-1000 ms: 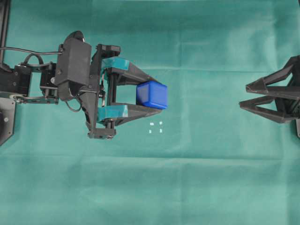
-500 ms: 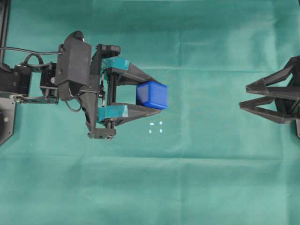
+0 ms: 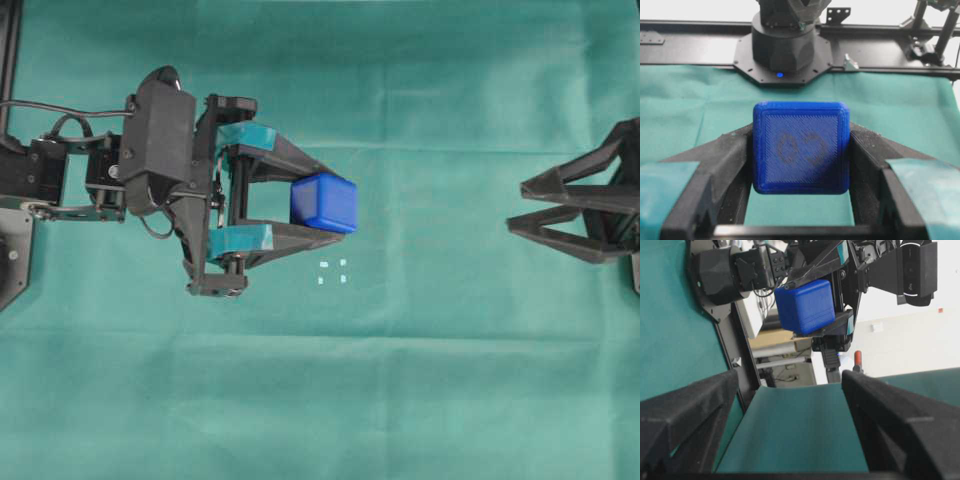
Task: Handover the blue block to the right arm after grasping it with the left arm, then place it in the designated position.
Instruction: 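Move the right gripper toward the cube held by the left gripper, then close the right gripper on the cube and open the left gripper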
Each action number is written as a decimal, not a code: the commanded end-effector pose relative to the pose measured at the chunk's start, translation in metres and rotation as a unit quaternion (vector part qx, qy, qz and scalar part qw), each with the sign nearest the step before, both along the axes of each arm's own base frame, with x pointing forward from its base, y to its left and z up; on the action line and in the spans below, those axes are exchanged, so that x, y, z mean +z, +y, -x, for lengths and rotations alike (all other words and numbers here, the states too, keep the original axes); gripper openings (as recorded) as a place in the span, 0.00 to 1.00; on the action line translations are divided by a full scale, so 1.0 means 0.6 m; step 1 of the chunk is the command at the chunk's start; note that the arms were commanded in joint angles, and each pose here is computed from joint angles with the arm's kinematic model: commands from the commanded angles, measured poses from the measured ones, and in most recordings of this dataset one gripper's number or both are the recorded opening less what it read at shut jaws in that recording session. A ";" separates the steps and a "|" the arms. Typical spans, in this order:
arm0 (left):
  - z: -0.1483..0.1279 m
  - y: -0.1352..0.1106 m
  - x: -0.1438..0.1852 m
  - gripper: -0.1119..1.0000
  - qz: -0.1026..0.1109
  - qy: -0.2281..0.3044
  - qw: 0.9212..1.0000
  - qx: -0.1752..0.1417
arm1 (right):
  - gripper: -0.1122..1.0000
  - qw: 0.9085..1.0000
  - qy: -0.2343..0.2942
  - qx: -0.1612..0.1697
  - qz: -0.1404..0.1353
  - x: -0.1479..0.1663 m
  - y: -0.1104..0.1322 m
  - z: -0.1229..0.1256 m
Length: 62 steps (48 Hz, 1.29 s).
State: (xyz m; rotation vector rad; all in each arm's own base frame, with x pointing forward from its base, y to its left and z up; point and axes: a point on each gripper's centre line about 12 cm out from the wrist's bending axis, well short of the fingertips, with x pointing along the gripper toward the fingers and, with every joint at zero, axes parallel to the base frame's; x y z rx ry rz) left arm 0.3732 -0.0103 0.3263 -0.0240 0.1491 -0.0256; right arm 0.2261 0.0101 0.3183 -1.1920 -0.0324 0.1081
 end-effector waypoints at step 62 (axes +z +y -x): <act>0.002 0.002 0.014 0.52 0.002 -0.010 1.000 0.002 | 0.92 0.999 0.014 0.014 0.047 0.052 -0.015 -0.274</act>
